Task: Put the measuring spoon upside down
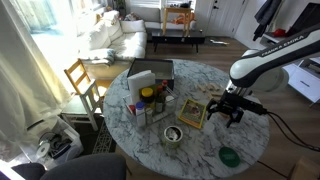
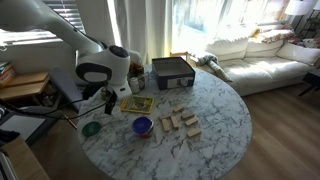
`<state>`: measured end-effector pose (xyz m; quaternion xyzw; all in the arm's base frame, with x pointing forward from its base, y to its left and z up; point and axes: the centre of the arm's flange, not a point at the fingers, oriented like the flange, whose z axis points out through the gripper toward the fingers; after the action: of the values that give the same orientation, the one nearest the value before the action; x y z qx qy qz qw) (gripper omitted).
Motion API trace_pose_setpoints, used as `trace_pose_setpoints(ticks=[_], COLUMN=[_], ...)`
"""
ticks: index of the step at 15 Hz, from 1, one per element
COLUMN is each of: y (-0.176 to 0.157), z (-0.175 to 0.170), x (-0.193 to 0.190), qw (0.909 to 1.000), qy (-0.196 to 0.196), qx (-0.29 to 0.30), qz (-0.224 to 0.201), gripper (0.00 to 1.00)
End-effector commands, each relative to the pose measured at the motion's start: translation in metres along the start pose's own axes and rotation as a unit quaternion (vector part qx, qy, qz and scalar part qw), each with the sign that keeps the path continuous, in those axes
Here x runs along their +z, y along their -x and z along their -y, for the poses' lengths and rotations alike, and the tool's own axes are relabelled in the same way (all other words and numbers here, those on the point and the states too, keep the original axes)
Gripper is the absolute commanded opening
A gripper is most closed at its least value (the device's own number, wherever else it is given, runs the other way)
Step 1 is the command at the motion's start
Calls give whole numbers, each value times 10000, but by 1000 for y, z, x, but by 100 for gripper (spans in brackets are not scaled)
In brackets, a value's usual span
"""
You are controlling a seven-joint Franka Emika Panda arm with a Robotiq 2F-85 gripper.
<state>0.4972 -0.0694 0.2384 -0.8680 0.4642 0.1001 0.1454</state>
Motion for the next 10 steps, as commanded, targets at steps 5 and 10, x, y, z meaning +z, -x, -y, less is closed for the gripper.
trace_pose_setpoints(ticks=[5,10], y=[-10,-3], z=[26,35], x=[13,23], qw=[9946,9949], qy=[-915,-957], qx=[446,309], qz=[177,101], gripper=[100,100])
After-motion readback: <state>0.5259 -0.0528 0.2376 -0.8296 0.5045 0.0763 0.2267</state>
